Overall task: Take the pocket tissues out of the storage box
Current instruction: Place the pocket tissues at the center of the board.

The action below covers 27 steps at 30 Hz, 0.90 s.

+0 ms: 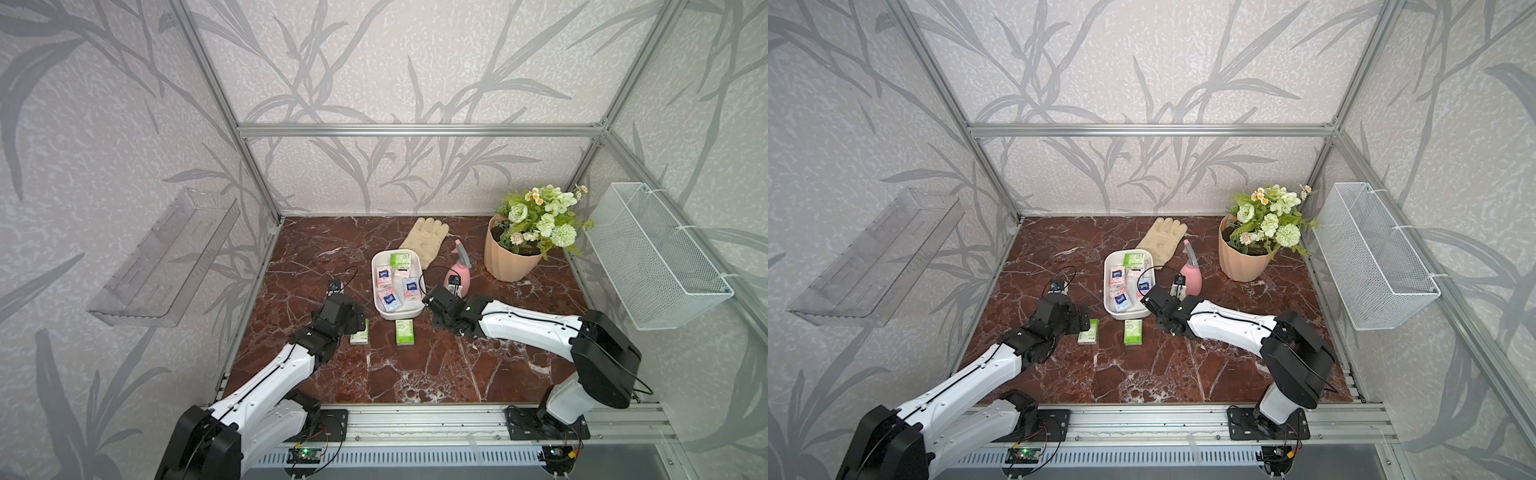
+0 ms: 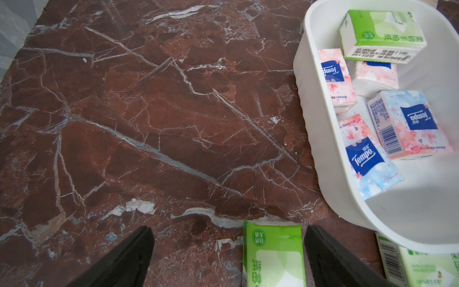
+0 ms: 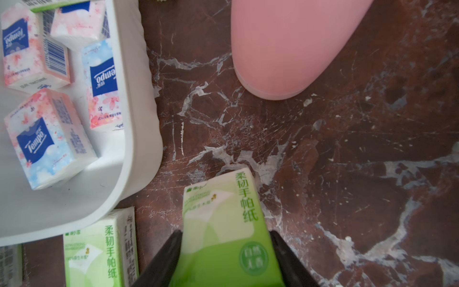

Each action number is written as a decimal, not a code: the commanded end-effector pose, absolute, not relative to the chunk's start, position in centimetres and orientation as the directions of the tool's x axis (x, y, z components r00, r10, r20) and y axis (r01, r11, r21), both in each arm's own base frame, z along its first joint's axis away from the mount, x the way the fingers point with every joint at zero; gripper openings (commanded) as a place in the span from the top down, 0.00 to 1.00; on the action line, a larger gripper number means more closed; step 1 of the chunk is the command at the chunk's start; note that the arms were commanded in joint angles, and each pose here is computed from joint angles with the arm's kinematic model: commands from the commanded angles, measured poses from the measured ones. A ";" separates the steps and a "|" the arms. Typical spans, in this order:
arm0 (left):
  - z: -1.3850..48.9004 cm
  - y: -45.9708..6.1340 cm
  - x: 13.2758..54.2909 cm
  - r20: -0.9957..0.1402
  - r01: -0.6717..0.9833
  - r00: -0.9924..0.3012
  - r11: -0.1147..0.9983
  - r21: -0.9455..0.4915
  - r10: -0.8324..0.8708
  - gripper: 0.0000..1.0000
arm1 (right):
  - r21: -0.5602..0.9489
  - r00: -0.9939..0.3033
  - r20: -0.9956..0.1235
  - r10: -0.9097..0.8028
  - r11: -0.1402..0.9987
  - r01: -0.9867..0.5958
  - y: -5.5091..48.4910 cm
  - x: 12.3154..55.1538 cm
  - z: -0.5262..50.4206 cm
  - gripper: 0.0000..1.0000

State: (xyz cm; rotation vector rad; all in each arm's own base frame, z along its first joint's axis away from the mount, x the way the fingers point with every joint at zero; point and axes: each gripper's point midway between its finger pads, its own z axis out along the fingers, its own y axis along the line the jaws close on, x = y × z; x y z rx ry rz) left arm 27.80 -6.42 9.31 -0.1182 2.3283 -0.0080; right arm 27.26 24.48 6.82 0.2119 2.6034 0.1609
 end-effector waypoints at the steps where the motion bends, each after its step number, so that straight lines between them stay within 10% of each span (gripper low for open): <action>1: 9.9 -6.5 28.3 -0.733 -0.089 -0.674 0.995 -0.049 -0.096 0.00 | 0.162 -0.846 -0.494 0.200 0.977 0.137 24.6 27.4 5.6 0.44; 27: 10.3 -6.5 28.4 -0.740 -0.084 -0.666 0.995 -0.049 -0.092 0.00 | 0.114 -0.887 -0.422 0.186 0.982 0.151 23.6 25.5 4.6 0.19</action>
